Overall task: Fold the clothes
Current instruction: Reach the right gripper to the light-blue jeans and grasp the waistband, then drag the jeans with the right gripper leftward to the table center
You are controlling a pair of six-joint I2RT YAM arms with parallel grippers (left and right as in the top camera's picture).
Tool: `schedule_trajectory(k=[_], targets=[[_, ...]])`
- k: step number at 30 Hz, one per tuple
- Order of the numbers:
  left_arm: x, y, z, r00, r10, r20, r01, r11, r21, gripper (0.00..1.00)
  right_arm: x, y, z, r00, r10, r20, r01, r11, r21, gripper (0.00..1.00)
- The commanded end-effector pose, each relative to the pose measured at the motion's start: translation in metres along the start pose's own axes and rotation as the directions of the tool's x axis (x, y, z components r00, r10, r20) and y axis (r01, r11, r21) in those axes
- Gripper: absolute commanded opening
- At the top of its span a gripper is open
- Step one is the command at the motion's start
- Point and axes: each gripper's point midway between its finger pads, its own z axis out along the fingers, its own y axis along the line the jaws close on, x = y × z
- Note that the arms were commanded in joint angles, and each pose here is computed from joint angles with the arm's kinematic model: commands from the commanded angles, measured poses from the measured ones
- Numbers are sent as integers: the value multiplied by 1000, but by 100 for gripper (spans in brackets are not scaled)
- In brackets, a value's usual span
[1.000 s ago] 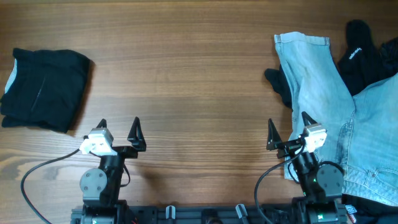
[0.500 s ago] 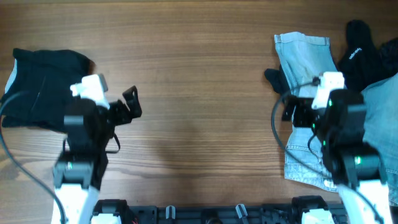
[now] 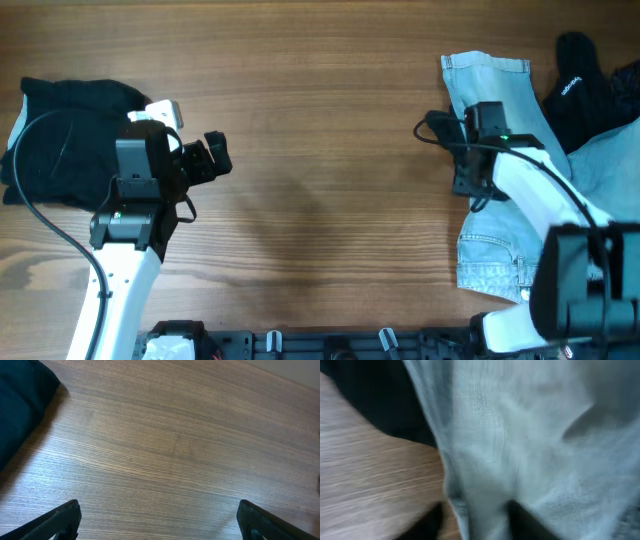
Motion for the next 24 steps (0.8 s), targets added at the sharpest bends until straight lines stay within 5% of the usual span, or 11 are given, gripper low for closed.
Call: schedule_trajectory(k=[1,5,9,18,20,21,22,24], targets=[[-6,-6,-2,1000,2,11,-2,1000,19,100,-2,-8,-1,996,91,-6,-91,995,44,4],[-6,-6,-2,1000,2,12,-2,1000,19,100,-66,0,-104,980,66,188,-37,987,-159,4],[-6,-6,-2,1000,2,11,-2,1000,19,100,-103,67,-227,909,48,415,227,777,-587,4],[-8,-6,-2,1000,2,17,-2,1000,22,100,-72,237,-264,813,-145,564,558,471,-683,7],[-8,-11,-2,1000,2,15,-3,999,46,100,-80,250,-253,794,-146,590,569,522,-636,51],[-6,-17,-3,1000,3,5,-4,996,84,100,-90,242,-244,806,-126,578,527,597,-605,90],[-3,-25,-3,1000,5,-10,-4,991,131,100,-101,221,-230,829,-91,552,444,706,-551,100],[8,-46,-7,998,12,-69,6,967,255,100,-110,170,-206,877,-23,480,264,858,-441,100]])
